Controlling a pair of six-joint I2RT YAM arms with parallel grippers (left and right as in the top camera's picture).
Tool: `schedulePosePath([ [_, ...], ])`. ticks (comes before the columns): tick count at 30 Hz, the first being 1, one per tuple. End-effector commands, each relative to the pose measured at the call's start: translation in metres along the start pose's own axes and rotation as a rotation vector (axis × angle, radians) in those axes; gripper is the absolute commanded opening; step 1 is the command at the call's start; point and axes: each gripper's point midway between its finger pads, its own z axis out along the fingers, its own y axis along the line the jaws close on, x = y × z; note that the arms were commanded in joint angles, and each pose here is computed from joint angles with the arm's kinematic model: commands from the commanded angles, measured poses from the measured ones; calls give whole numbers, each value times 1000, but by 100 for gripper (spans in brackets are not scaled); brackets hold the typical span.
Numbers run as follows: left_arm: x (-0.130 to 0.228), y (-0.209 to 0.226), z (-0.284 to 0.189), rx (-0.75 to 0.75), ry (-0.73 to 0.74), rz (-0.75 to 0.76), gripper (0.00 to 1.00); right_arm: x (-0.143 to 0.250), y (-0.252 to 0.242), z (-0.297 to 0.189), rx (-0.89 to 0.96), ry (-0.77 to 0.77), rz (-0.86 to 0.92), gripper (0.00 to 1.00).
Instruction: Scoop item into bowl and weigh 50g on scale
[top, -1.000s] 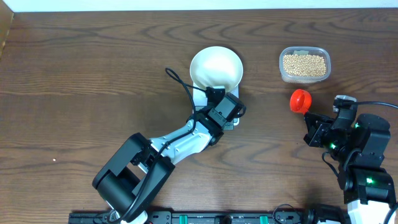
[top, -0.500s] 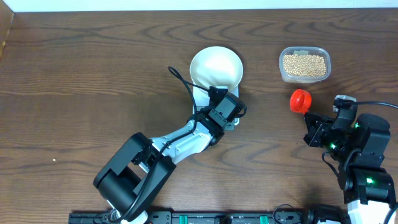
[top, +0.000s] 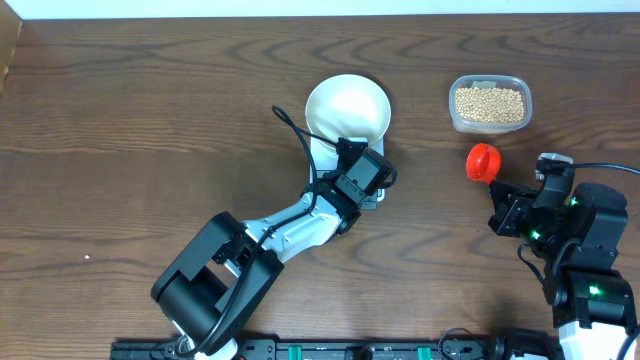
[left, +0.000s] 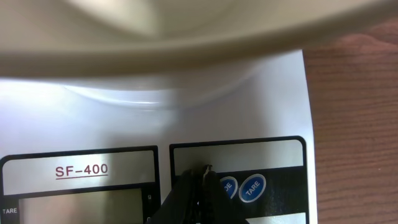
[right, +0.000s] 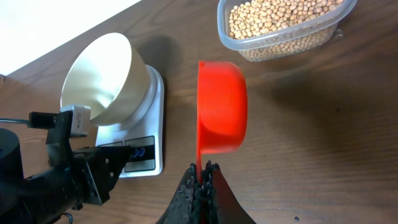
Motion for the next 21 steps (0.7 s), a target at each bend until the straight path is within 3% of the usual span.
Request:
schedulePosePath([
  [1, 48, 18, 24, -51, 135, 1, 7, -6, 2, -4, 0, -19, -25, 1],
  [21, 67, 32, 24, -120, 200, -116, 7, -6, 2, -4, 1, -18, -24, 1],
])
